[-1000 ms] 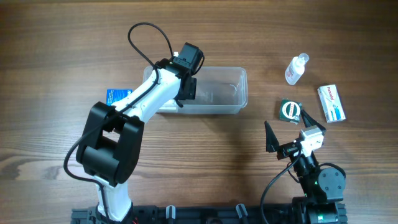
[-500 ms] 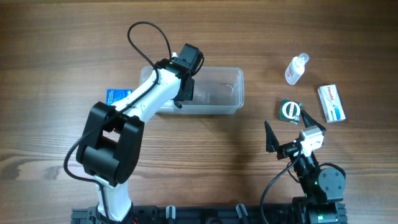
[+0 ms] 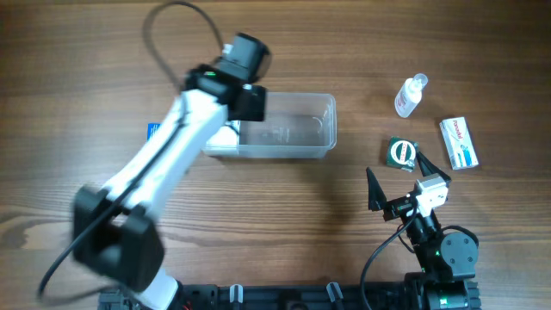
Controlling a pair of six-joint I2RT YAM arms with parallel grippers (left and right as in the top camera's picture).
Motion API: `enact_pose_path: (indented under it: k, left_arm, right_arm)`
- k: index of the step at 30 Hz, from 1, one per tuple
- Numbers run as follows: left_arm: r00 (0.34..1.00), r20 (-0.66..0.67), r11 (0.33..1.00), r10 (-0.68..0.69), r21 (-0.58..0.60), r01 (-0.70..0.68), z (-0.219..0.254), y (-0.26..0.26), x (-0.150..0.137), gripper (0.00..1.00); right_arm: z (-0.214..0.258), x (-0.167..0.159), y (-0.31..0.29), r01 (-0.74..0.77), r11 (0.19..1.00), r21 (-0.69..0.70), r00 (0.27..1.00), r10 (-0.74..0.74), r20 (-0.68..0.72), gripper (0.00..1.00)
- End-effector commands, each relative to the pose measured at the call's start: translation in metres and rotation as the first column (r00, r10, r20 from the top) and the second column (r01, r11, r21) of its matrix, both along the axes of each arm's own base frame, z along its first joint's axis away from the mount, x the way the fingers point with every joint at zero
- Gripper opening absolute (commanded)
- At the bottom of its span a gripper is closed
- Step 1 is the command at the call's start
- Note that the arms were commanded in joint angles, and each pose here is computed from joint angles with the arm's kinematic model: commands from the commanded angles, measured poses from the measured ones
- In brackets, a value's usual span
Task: Pack container
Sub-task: 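Move the left gripper to the blue VapoDrops box and grasp it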
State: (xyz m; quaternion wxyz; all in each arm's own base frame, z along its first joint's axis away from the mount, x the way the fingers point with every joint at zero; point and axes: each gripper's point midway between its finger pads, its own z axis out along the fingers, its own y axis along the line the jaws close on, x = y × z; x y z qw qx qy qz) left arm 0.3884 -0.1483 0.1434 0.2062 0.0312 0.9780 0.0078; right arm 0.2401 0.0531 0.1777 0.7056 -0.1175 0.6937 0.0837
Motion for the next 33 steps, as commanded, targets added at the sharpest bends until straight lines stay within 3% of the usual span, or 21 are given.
enact_pose_path:
  k: [1, 3, 8, 12, 18, 27, 33]
  left_arm:
    - [0.985, 0.096, 0.989, 0.147, 0.007, -0.148, 0.06, 0.07, -0.005, 0.85]
    - [0.976, 0.059, 0.977, 0.211, 0.017, -0.213, 0.066, 0.11, -0.018, 0.97]
    - [0.932, -0.139, 0.941, 0.334, 0.001, -0.337, 0.039, 0.164, -0.052, 0.98]
    - [0.953, -0.206, 0.967, 0.224, -0.077, -0.244, 0.006, 0.166, -0.055, 1.0]
    - [0.974, -0.207, 0.994, 0.095, -0.042, -0.105, -0.046, 0.167, -0.059, 1.0]
    - [0.994, -0.095, 0.999, -0.047, 0.011, 0.049, -0.058, 0.171, -0.03, 1.0]
    - [0.986, -0.157, 0.998, -0.048, 0.026, 0.053, -0.089, 0.175, -0.026, 1.0]
  right_arm:
    - [0.002, 0.0, -0.002, 0.01, 1.0, -0.004, 1.0, -0.01, 0.011, 1.0]
    - [0.002, 0.0, -0.002, 0.01, 1.0, -0.004, 1.0, -0.01, 0.011, 1.0]
    - [0.002, 0.0, -0.002, 0.01, 1.0, -0.004, 1.0, -0.01, 0.011, 1.0]
    - [0.002, 0.0, -0.002, 0.01, 1.0, -0.004, 1.0, -0.01, 0.011, 1.0]
    - [0.002, 0.0, -0.002, 0.01, 1.0, -0.004, 1.0, -0.01, 0.011, 1.0]
    - [0.002, 0.0, -0.002, 0.01, 1.0, -0.004, 1.0, -0.01, 0.011, 1.0]
    - [0.002, 0.0, -0.002, 0.01, 1.0, -0.004, 1.0, -0.01, 0.011, 1.0]
